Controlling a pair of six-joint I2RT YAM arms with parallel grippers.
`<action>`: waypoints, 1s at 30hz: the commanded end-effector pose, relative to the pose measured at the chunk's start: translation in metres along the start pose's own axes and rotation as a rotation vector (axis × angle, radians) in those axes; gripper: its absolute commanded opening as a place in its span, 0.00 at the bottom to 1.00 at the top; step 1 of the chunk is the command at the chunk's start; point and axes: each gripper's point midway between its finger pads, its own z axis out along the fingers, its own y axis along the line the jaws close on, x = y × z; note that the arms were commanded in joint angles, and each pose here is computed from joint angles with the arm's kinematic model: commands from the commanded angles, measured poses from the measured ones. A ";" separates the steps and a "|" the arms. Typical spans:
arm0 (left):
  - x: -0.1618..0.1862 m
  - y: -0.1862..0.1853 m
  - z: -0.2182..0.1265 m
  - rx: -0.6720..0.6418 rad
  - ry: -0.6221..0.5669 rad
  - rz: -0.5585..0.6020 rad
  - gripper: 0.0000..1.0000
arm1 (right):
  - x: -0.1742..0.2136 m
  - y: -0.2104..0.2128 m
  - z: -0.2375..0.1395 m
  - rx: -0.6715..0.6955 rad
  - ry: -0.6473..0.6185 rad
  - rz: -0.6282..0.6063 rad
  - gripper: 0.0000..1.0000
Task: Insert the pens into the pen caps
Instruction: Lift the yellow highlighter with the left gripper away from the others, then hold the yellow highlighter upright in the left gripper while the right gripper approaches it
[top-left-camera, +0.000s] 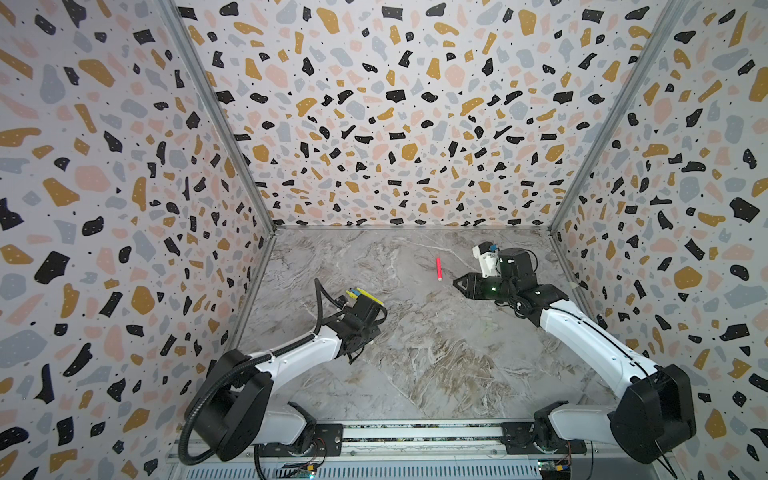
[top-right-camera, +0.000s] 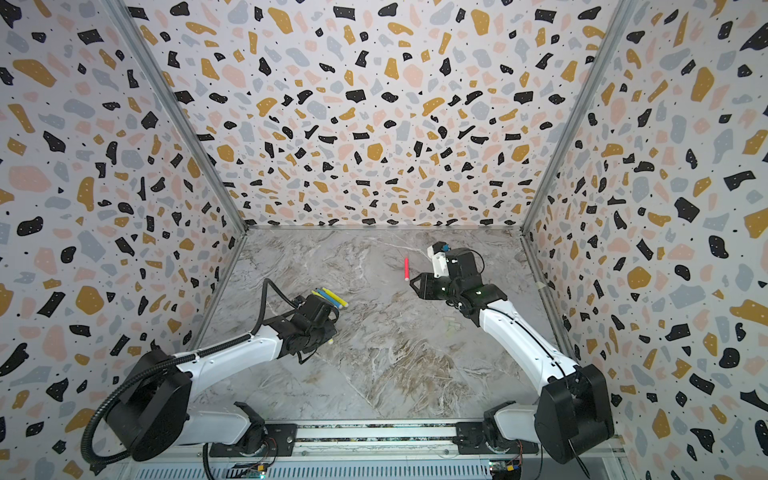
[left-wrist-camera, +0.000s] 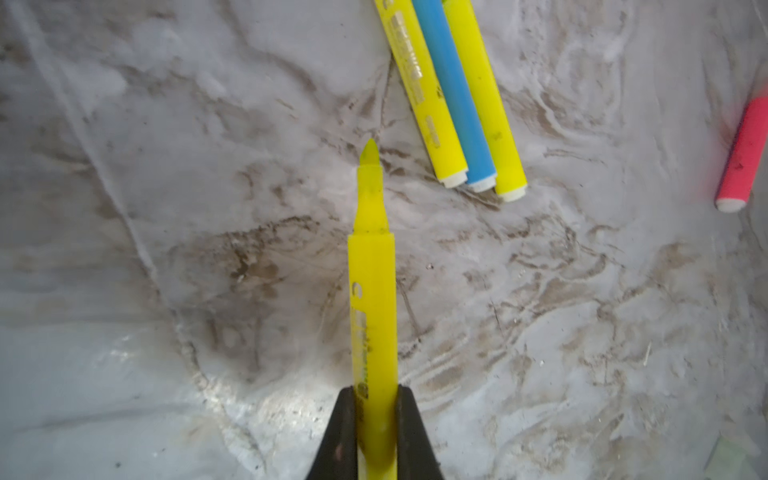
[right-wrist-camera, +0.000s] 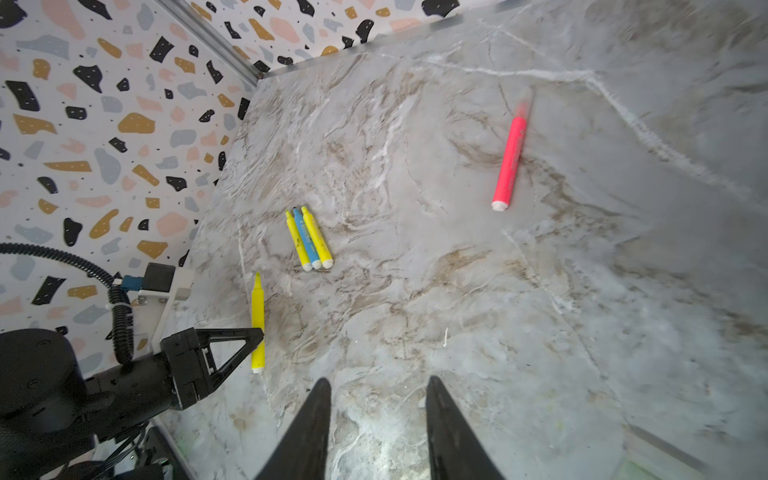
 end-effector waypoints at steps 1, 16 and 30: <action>0.015 -0.019 -0.006 0.125 0.038 0.115 0.00 | 0.011 0.026 -0.006 -0.159 0.017 -0.027 0.40; 0.057 -0.090 -0.039 0.523 0.070 0.314 0.00 | 0.079 0.060 0.009 -0.478 0.164 0.041 0.43; 0.064 -0.125 -0.084 0.750 0.017 0.381 0.00 | 0.085 0.086 0.031 -0.550 0.204 0.034 0.43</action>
